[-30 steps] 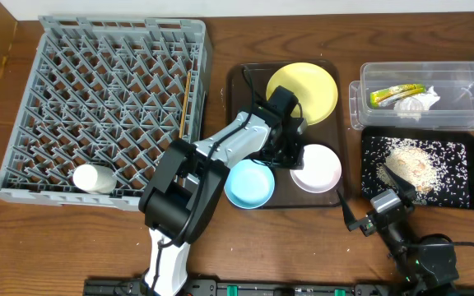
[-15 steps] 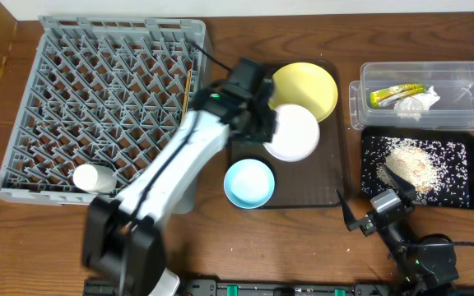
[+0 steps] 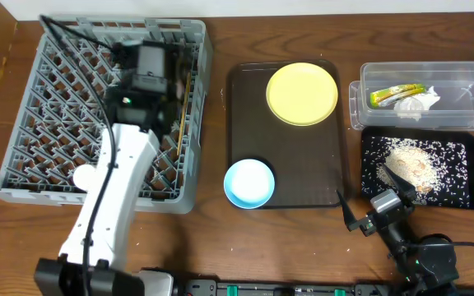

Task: Sort waste into correct bins and load items into the dishwasher
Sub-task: 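Lift the pink-white bowl into the dish rack with the left gripper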

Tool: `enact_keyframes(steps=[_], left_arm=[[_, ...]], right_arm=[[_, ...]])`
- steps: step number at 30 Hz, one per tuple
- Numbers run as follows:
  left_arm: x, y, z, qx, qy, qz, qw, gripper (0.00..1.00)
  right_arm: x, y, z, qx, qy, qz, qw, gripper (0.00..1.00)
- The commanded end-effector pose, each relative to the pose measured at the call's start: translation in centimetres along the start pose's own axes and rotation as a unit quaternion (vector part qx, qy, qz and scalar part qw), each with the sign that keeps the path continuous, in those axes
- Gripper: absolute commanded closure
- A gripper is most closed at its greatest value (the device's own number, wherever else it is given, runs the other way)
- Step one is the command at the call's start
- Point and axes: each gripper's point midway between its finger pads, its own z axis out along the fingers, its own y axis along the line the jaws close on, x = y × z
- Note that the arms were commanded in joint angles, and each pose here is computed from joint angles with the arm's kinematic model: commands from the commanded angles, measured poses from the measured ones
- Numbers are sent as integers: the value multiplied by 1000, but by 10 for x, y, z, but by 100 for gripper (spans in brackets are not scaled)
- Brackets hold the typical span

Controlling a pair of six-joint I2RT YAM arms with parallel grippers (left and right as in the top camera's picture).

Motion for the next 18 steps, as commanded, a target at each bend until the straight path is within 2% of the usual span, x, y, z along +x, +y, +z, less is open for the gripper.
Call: enact_keyframes(steps=[1, 4, 10, 13, 18], left_arm=[[-11, 27, 25, -71, -8, -24, 997, 92], [-12, 26, 44, -81, -5, -25, 996, 93], [-18, 18, 79, -147, -17, 38, 988, 92], [-18, 8, 94, -153, -14, 83, 985, 92], [-22, 2, 101, -158, -23, 93, 983, 92]], right_arm=[[1, -3, 0, 7, 2, -2, 1000, 1], [1, -3, 0, 7, 2, -2, 1000, 1], [1, -3, 0, 7, 2, -2, 1000, 1], [1, -3, 0, 7, 2, -2, 1000, 1], [1, -3, 0, 7, 2, -2, 1000, 1]])
